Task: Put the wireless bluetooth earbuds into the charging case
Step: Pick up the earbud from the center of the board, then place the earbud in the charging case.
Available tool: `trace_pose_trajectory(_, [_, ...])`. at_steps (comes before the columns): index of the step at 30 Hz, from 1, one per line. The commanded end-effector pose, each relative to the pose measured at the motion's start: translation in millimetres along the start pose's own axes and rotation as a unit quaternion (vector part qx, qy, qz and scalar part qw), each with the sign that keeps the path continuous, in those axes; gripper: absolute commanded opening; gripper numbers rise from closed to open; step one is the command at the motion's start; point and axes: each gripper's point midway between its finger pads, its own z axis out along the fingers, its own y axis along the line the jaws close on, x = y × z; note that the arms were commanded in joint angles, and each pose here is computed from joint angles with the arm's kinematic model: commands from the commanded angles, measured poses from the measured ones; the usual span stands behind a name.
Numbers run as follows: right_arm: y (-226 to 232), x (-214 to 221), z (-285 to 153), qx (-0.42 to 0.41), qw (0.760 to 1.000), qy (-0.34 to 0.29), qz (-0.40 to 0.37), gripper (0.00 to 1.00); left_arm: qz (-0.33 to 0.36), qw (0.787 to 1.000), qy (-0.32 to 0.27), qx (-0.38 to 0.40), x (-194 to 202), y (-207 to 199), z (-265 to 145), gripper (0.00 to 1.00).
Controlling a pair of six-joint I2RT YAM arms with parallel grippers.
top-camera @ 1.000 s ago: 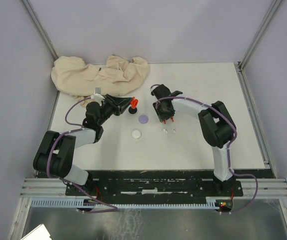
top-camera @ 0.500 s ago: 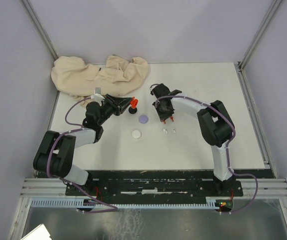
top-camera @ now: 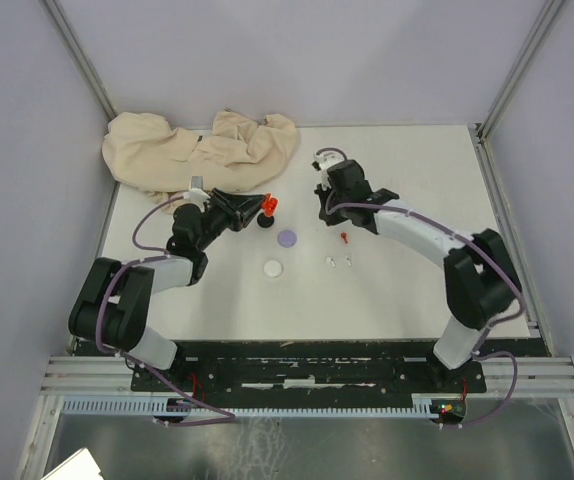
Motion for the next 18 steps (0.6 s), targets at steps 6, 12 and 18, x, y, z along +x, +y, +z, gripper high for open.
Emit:
trace_pose_trajectory(6, [39,-124,-120,-0.124,0.92,-0.371,-0.026,0.02,-0.062,0.995,0.047,0.063,20,-27,20,0.03])
trace_pose_trajectory(12, [53,-124,-133,-0.162,0.897,-0.405,-0.068,0.01,-0.101,0.986,0.1,0.081,42,-33,35,0.03])
trace_pose_trajectory(18, [62,-117,-132,-0.179,0.886,-0.416,-0.098,0.02,-0.122,0.978,0.135,0.101,55,-44,44,0.03])
